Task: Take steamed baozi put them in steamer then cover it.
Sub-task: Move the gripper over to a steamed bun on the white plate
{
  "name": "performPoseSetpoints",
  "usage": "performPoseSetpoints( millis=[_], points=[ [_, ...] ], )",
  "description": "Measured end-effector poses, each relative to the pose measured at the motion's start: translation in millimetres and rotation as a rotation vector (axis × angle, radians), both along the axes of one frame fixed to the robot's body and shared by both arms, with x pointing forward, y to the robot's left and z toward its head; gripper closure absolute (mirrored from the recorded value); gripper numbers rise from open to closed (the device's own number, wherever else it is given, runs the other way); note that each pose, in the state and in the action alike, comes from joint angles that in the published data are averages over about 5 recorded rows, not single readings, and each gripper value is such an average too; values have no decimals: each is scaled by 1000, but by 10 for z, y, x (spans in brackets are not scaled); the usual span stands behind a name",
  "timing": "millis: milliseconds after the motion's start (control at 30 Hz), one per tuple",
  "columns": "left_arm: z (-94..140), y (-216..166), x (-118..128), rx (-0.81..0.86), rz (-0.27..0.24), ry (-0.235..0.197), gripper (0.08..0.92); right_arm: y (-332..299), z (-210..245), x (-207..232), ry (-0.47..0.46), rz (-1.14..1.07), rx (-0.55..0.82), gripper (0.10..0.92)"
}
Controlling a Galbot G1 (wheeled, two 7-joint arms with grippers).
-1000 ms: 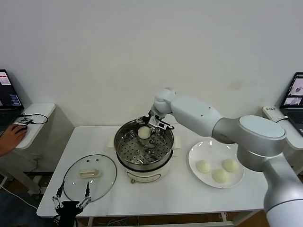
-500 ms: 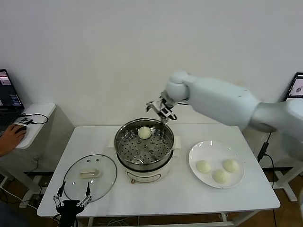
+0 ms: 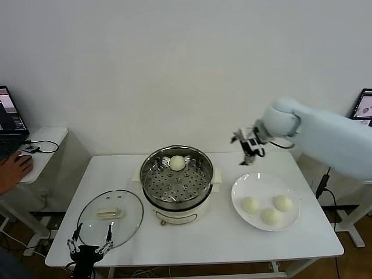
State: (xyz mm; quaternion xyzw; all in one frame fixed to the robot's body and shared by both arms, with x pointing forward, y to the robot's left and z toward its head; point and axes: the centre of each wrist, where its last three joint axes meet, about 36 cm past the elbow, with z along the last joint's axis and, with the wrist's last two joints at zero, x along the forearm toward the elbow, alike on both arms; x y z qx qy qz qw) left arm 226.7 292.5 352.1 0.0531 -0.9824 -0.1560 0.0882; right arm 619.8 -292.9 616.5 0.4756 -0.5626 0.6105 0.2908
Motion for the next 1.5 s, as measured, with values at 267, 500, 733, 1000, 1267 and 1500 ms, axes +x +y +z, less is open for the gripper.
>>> performPoseSetpoints(
  millis=[267, 500, 733, 1000, 1267, 1500],
  points=[
    [-50, 62, -16, 24, 18, 17, 177, -258, -570, -146, 79, -59, -22, 199],
    [-69, 84, -49, 36, 29, 26, 177, -314, -984, -218, 123, -80, -38, 200],
    [-85, 116, -86, 50, 36, 32, 177, -254, -1305, -242, 156, -87, -41, 200],
    [-124, 132, -98, 66, 39, 30, 177, -142, -1542, -222, 165, -86, -39, 200],
    [-145, 133, -92, 71, 37, 27, 177, -93, -1684, -212, 173, -101, -48, 218],
    [-161, 131, -88, 71, 39, 26, 177, -79, -1741, -200, 180, -108, -48, 306]
  ],
)
